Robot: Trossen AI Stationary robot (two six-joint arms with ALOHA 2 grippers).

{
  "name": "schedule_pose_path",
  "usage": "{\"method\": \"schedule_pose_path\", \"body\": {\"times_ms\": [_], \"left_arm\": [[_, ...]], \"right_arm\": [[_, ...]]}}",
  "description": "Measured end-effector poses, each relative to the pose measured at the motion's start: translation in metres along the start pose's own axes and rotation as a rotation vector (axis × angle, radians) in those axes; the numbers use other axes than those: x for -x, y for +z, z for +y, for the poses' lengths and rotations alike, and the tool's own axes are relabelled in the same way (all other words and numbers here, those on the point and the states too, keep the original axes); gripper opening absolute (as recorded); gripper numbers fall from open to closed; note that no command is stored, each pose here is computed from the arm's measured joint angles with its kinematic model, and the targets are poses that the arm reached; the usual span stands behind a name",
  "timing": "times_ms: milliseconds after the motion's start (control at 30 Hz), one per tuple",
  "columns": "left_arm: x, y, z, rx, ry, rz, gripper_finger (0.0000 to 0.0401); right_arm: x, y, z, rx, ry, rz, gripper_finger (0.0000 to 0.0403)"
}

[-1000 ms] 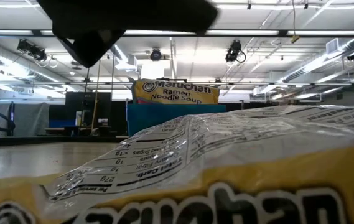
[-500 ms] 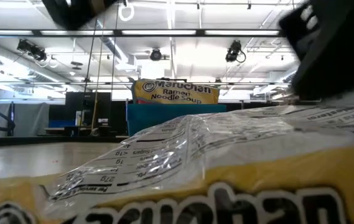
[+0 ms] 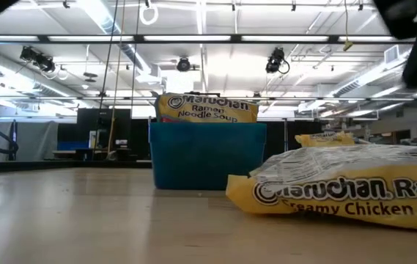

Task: Sort Maruchan noodles
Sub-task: Put the yellow noodle pack into the yellow bin

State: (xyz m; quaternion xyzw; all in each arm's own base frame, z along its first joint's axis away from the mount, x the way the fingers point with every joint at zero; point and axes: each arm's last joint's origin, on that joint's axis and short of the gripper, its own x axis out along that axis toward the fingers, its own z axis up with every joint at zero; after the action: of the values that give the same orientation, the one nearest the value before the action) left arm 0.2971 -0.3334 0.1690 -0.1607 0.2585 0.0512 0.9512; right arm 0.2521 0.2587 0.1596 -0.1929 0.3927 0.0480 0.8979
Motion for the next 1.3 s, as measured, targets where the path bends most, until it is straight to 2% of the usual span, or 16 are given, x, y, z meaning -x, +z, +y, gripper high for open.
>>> {"method": "schedule_pose_path", "body": {"times_ms": [133,300,400,500,700,867,1000,1167,1200,1300], "left_arm": [[-0.004,0.004,0.004,-0.057,0.039,-0.027,0.0130],[-0.019,0.018,0.018,-0.091,0.125,-0.074,0.0130],[-0.026,0.024,0.027,-0.092,0.160,-0.070,0.0130],[-0.032,0.027,0.035,-0.109,0.192,-0.043,0.0130],[-0.038,0.032,0.044,-0.100,0.224,-0.023,0.0130],[-0.039,0.033,0.045,-0.095,0.223,-0.028,0.0130],[-0.039,0.033,0.044,-0.090,0.225,-0.036,0.0130],[-0.038,0.032,0.043,-0.080,0.230,-0.050,0.0130],[-0.037,0.032,0.043,-0.081,0.230,-0.051,0.0130],[-0.036,0.031,0.042,-0.086,0.229,-0.048,0.0130]], "right_arm": [[0.002,0.009,0.018,-0.051,-0.005,-0.160,0.0174],[-0.030,0.003,0.037,-0.133,-0.051,-0.228,0.0194],[-0.041,0.004,0.042,-0.177,-0.144,-0.178,0.0206],[-0.041,0.014,0.046,-0.156,-0.271,-0.098,0.0208],[-0.062,0.006,0.049,-0.105,-0.334,0.133,0.0209],[-0.073,-0.006,0.049,-0.083,-0.405,0.168,0.0201],[-0.069,-0.009,0.045,-0.118,-0.437,0.186,0.0156],[-0.054,-0.011,0.036,-0.152,-0.437,0.274,0.0032],[-0.048,-0.010,0.033,-0.161,-0.428,0.302,0.0017],[-0.019,0.001,0.019,-0.212,-0.413,0.334,0.0014]]}}
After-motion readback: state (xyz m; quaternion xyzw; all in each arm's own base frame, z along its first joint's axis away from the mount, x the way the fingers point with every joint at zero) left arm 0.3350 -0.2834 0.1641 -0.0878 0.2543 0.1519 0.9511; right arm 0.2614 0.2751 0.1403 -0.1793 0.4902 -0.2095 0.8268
